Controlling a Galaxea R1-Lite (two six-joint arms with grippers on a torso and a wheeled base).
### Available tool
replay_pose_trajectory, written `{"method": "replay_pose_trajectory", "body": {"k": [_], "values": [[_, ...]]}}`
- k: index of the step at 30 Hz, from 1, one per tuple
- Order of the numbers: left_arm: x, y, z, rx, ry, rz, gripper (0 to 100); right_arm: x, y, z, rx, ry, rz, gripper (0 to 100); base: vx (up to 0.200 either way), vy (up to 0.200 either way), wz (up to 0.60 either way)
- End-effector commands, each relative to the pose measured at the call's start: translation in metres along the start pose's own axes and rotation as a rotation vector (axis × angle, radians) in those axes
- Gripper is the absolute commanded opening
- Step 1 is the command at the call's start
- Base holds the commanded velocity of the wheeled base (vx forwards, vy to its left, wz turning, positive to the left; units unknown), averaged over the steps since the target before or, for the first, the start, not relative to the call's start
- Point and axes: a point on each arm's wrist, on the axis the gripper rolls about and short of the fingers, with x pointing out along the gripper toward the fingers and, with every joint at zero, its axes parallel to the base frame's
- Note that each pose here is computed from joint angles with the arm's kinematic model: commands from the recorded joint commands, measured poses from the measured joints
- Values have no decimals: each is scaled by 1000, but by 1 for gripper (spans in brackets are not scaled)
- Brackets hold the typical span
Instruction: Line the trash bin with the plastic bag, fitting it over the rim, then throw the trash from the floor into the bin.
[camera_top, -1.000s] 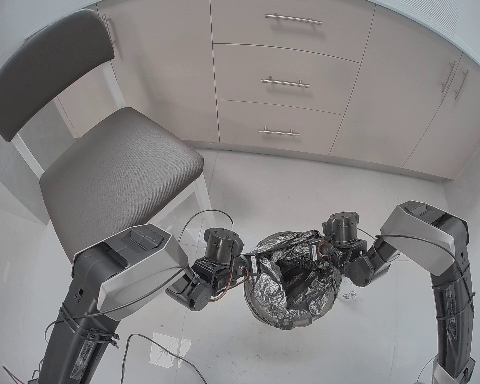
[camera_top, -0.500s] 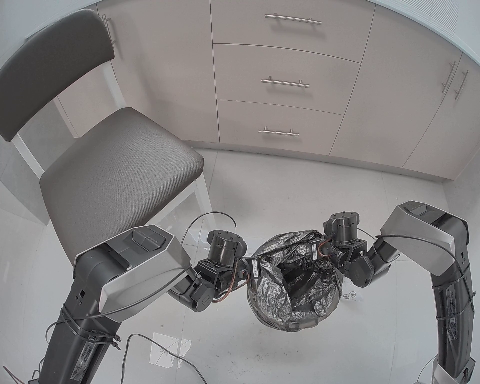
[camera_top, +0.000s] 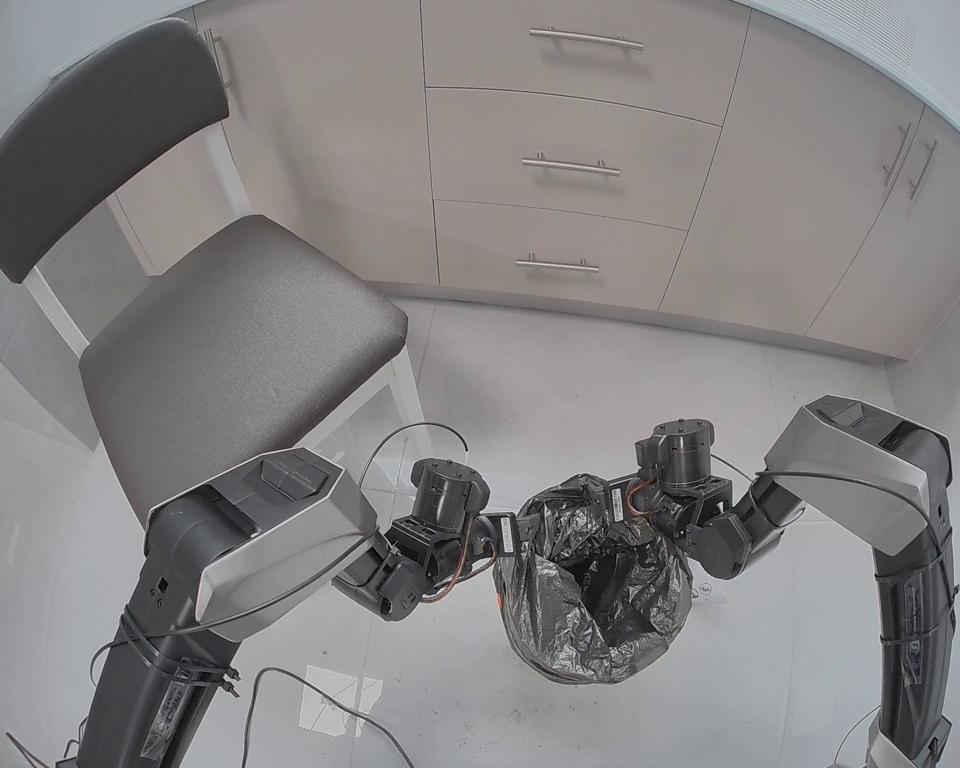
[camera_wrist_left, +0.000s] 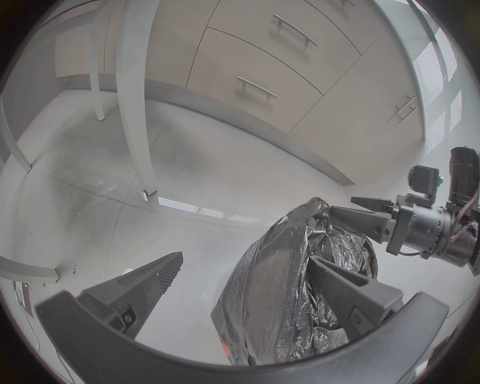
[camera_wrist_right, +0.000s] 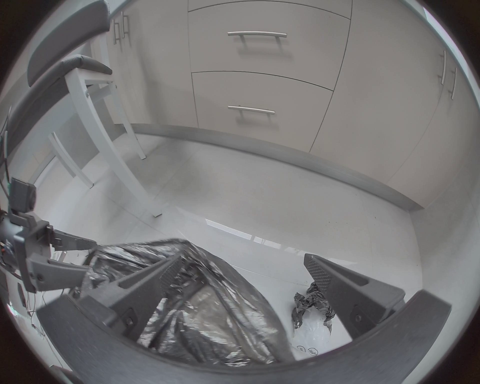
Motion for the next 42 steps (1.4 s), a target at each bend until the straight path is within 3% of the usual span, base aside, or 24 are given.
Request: {"method": "replay_pose_trajectory", "body": {"k": [1, 11, 17, 26, 34, 42], "values": [[0, 0, 1, -2, -4, 0, 100, -10, 7, 8, 2, -18, 20, 100, 0, 0, 0], [2, 1, 0, -3, -5, 15, 100, -11, 25, 0, -2, 6, 63, 100, 0, 0, 0], [11, 11, 2, -3, -21, 165, 100, -4, 23, -15, -1, 37, 61, 100, 0, 0, 0], [12, 13, 1, -6, -24, 181, 100, -6, 32, -13, -1, 31, 87, 100, 0, 0, 0], [13, 11, -2, 24, 101, 239, 100, -9, 27, -20, 5, 57, 79, 100, 0, 0, 0], [13, 12, -2, 27, 117, 246, 100, -29, 18, -19, 22, 56, 76, 100, 0, 0, 0]]}}
